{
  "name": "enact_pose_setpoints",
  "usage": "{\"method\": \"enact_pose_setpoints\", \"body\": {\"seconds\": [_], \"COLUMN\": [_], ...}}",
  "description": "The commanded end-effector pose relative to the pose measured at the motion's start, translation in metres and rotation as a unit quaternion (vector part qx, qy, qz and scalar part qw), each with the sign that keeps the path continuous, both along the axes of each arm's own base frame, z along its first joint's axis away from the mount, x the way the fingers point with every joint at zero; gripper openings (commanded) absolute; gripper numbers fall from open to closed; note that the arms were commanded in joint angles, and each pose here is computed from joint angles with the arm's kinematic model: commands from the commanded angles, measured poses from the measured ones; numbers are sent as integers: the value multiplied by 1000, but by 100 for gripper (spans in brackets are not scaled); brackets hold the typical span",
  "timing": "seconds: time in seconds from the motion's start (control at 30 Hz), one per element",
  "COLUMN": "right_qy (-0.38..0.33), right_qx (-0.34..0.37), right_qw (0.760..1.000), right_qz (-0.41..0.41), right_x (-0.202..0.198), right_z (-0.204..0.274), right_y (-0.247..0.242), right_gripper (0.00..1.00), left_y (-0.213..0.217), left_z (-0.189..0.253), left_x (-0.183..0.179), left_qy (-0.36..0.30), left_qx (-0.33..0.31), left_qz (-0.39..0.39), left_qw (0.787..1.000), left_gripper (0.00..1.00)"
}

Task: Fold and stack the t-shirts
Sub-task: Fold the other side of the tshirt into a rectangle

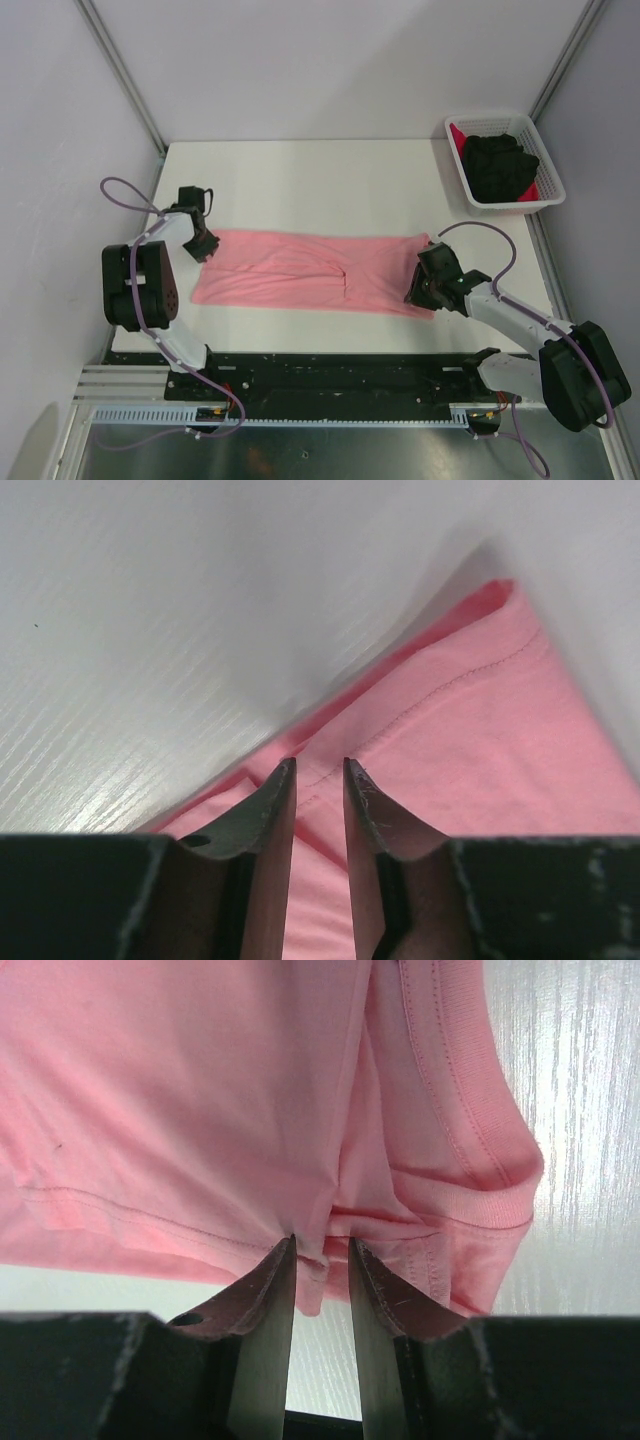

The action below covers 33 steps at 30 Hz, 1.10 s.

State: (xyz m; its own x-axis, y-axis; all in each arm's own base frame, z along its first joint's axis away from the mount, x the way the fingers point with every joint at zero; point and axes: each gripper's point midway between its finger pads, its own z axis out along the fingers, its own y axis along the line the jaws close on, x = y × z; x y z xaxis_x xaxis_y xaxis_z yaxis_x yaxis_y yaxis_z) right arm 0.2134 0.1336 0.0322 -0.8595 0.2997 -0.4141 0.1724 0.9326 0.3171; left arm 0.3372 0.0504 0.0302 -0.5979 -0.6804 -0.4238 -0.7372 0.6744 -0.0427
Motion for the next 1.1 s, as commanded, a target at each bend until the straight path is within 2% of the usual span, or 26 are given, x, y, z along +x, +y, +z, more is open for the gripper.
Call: {"method": "enact_pose_setpoints", "body": {"seconds": [0.0,0.17,0.8,0.87,1.07], "right_qy": [-10,-10,-6,-6,-5], "right_qx": [-2,-1,-2,-4,-3], "right_qw": [1000,1000,1000,1000,1000], "right_qz": [2,1,1,0,0], "right_x": [3,3,3,3,3], "right_z": [1,1,-3,-3,-4], "right_y": [-2,-2,-2,-2,-2], "right_gripper": [32,32,32,32,32], "left_y": [11,11,15,17,20], "left_z": [5,2,-4,-2,3], "left_x": [5,1,0,1,5], "left_qy": [-7,-2,8,6,0], "left_qx": [19,19,18,19,22], "left_qz": [11,14,21,22,21], "left_qw": [1000,1000,1000,1000,1000], "left_gripper": [31,35,34,31,13]}}
